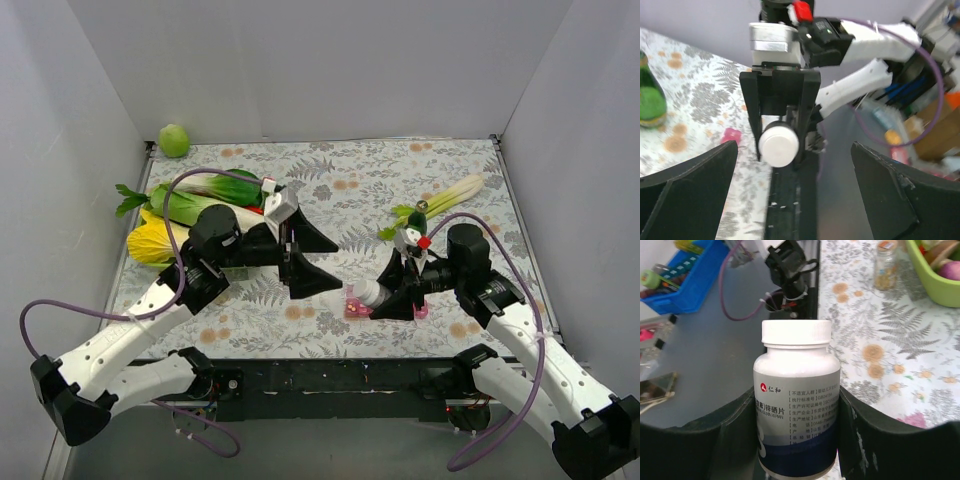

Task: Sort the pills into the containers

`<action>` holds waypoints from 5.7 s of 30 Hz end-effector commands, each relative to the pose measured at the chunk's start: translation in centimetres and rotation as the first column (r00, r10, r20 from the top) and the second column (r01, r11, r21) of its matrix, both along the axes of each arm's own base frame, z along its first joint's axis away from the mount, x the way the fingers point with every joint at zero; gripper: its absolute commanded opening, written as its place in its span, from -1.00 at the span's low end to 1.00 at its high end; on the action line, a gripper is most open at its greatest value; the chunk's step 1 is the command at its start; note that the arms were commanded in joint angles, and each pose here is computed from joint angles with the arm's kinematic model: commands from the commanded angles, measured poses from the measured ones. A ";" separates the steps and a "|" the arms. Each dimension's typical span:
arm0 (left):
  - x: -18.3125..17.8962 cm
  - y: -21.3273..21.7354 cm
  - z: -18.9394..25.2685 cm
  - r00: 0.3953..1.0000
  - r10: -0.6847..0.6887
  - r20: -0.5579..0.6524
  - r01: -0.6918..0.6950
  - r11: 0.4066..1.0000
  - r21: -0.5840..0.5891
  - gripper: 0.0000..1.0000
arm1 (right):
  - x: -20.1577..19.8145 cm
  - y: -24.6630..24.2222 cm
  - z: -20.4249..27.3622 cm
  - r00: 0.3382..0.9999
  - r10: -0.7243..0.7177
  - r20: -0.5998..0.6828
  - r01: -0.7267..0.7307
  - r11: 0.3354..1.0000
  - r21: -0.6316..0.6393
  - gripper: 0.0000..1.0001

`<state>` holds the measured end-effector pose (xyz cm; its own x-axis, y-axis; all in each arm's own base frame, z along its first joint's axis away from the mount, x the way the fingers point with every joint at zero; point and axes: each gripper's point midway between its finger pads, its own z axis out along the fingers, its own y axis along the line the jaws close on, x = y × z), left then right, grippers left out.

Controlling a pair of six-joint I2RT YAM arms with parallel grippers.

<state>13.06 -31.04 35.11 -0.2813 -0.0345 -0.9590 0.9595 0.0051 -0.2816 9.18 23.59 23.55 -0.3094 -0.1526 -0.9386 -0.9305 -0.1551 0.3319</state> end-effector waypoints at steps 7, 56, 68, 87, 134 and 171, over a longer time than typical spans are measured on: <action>1.4 -2.3 -2.4 0.643 0.225 -0.732 -0.106 0.973 0.207 0.93 | 3.8 -0.3 0.4 0.959 -0.143 0.244 0.161 0.985 -0.058 -0.97; -1.0 -5.2 -6.5 0.967 0.060 -0.249 0.022 0.949 0.314 0.10 | 2.7 0.2 0.1 0.988 -0.113 0.104 0.116 0.993 -0.028 -0.97; 0.6 -4.7 -4.9 0.949 0.139 -0.285 -0.055 0.958 0.282 0.29 | 2.6 0.1 -0.3 0.989 -0.112 0.102 0.116 0.993 -0.036 -0.97; 0.4 -5.3 -5.2 0.931 0.086 -0.355 0.016 0.962 0.274 0.12 | 2.8 0.1 -0.6 0.989 -0.112 0.100 0.117 0.992 -0.043 -0.97; 10.7 21.2 -23.6 -0.099 0.994 -0.038 -0.487 -0.015 0.873 -0.76 | 6.7 -4.1 -4.5 0.843 -0.229 0.487 0.368 0.905 -0.212 0.93; 11.9 -0.2 -19.7 0.638 0.509 -0.577 -0.237 0.844 0.481 -0.11 | 8.6 -8.5 -20.3 0.790 0.153 0.594 0.304 0.743 -0.597 0.75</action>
<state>22.62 -28.47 14.54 -0.9127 0.0015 -0.4087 0.3277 0.6000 -0.7298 17.35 14.79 3.39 0.1932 -0.7792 -0.5962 -0.9639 -0.0373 -0.2635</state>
